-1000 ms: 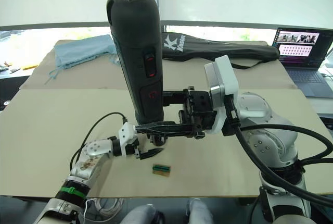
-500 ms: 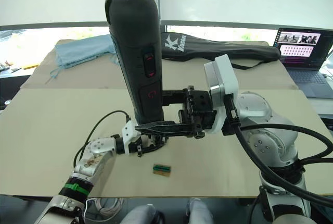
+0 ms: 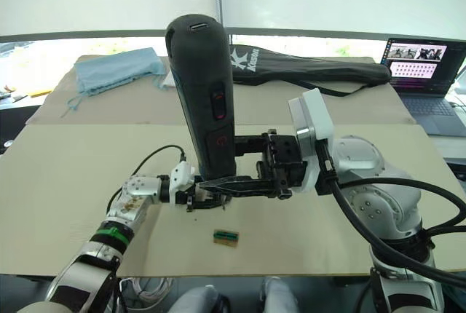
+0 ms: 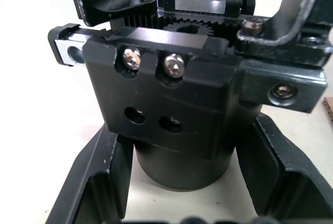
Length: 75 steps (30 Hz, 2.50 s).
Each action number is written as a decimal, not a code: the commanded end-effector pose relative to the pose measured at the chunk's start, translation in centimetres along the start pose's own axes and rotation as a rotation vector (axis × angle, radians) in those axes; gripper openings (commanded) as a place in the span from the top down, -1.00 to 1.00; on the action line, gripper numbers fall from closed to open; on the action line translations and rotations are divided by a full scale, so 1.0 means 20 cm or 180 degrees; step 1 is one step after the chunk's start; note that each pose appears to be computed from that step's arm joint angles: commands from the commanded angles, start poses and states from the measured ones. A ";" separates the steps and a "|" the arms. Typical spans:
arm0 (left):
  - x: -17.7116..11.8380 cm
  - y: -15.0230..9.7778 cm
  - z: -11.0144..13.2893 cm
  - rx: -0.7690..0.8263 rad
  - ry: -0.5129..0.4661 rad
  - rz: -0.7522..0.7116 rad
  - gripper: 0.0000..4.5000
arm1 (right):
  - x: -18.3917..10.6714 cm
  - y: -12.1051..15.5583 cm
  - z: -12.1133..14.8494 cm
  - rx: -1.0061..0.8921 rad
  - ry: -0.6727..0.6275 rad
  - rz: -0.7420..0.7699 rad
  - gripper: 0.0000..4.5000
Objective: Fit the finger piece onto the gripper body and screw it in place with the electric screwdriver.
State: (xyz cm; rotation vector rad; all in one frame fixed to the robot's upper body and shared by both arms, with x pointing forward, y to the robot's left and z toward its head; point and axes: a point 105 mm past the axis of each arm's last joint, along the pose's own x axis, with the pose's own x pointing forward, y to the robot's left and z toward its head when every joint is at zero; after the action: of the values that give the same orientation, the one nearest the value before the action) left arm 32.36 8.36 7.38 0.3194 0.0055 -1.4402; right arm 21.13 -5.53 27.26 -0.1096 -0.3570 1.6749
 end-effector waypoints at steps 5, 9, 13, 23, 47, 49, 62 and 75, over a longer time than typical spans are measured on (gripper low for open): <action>0.00 -0.03 -0.11 -0.0148 0.0202 0.0003 -0.03 | -0.01 0.03 0.08 -0.0216 -0.0095 0.0046 0.14; 0.00 -0.01 -0.10 -0.0138 0.0127 0.0134 -0.66 | -0.01 0.03 0.08 -0.0219 -0.0097 0.0047 0.14; -0.02 -0.03 -0.11 -0.0169 0.0134 0.0164 -0.99 | -0.01 0.03 0.08 -0.0220 -0.0096 0.0050 0.14; -0.07 -0.07 -0.04 -0.0245 0.0016 0.0488 -0.99 | -0.01 0.03 0.08 -0.0204 -0.0093 0.0072 0.14; 0.04 -0.11 -0.03 -0.0212 0.0105 0.0903 -0.99 | 0.00 0.03 0.08 -0.0199 -0.0108 0.0114 0.14; 0.03 -0.11 -0.04 -0.0231 0.0130 0.0920 -0.99 | 0.00 0.03 0.08 -0.0204 -0.0106 0.0113 0.14; 0.01 -0.11 -0.08 -0.0273 0.0190 0.0875 -0.02 | 0.03 -0.02 0.11 -0.0210 -0.0135 0.0105 0.14; 0.01 -0.11 -0.09 -0.0292 0.0241 0.0835 -0.02 | 0.17 -0.13 0.14 -0.0184 -0.0270 0.0100 0.14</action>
State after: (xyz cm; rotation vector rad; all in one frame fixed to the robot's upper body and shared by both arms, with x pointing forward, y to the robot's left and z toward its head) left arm 30.79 8.04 6.95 0.2819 0.0065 -1.1625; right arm 22.51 -2.57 30.18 -0.0588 -0.4203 1.7121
